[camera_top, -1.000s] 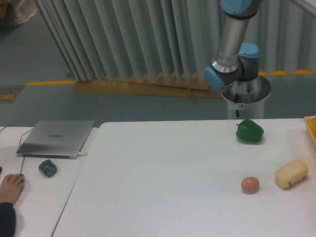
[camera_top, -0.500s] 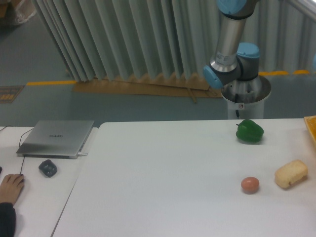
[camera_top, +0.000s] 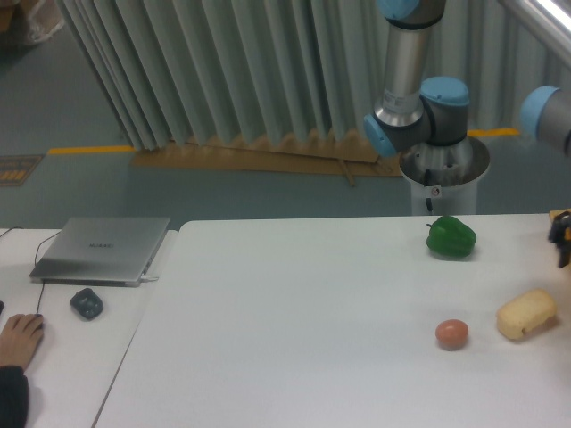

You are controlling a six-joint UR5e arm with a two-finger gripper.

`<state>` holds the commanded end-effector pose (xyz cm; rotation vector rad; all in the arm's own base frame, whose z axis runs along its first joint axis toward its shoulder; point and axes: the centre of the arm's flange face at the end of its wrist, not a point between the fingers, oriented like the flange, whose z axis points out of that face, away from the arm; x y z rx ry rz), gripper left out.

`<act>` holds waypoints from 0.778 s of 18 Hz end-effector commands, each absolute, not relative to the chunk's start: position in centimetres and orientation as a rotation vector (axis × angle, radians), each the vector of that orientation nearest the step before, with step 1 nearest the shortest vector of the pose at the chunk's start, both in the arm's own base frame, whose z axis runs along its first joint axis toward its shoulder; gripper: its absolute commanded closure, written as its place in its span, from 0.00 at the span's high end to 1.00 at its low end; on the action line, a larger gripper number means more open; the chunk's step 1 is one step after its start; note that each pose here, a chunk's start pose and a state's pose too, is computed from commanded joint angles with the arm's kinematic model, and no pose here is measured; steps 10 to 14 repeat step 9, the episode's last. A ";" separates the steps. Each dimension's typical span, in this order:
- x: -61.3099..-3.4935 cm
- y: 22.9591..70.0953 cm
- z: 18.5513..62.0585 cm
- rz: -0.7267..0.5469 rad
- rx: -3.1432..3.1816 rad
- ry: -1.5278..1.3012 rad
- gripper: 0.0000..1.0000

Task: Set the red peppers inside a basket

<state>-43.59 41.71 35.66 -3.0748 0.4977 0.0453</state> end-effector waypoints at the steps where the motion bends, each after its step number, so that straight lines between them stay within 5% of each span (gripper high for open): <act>1: -43.1 42.1 35.8 0.046 -3.078 0.484 1.00; 14: -40.9 43.5 35.4 0.017 -3.082 0.474 1.00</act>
